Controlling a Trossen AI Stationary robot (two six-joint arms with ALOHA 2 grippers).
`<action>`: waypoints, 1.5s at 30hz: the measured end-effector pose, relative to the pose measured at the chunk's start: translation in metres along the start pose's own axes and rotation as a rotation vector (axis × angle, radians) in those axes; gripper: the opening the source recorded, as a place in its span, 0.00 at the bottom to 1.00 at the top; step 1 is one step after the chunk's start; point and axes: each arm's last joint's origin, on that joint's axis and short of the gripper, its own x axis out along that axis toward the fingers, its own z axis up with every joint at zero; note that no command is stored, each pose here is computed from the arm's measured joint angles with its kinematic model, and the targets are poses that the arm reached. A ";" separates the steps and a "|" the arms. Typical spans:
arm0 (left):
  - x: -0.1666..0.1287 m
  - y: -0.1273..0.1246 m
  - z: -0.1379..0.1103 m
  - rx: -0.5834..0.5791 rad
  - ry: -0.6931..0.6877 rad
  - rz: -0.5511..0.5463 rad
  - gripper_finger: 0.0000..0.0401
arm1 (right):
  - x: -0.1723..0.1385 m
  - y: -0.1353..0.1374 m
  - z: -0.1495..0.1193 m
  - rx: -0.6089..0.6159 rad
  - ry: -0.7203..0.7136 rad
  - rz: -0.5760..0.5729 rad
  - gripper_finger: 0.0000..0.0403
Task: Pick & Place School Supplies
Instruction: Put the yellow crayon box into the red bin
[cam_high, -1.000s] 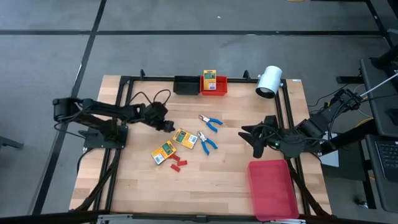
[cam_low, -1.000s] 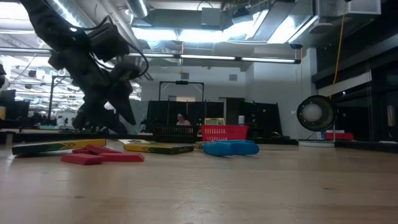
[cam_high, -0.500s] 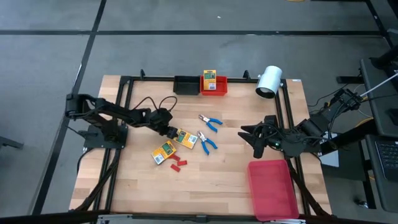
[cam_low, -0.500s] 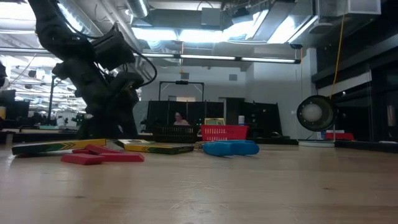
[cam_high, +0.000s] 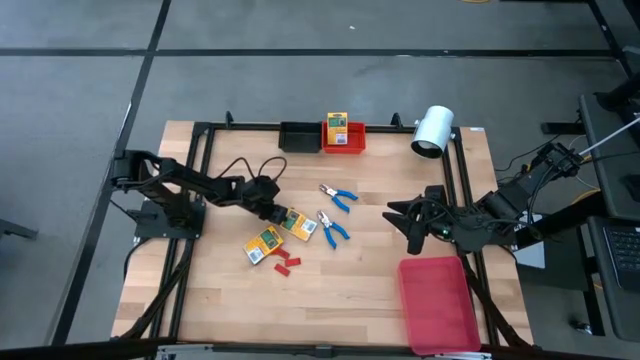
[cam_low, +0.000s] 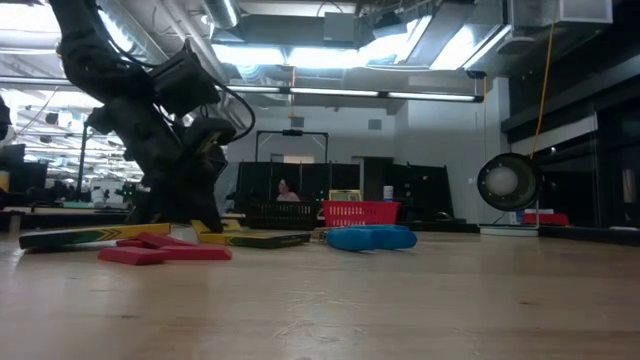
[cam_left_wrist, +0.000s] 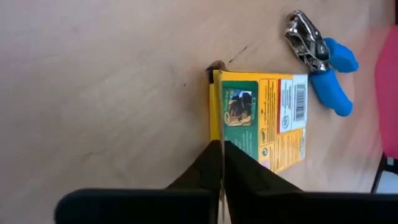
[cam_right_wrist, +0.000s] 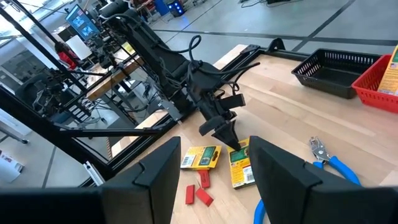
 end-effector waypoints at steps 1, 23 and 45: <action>0.000 0.000 0.001 0.011 -0.002 -0.001 0.01 | 0.000 0.000 0.000 0.000 0.000 0.000 0.48; -0.103 -0.174 0.174 1.159 -0.061 0.308 0.00 | 0.000 -0.001 0.001 -0.022 -0.041 -0.032 0.48; -0.049 -0.129 0.310 1.275 0.012 0.442 0.00 | 0.000 -0.001 0.005 0.019 -0.142 -0.087 0.48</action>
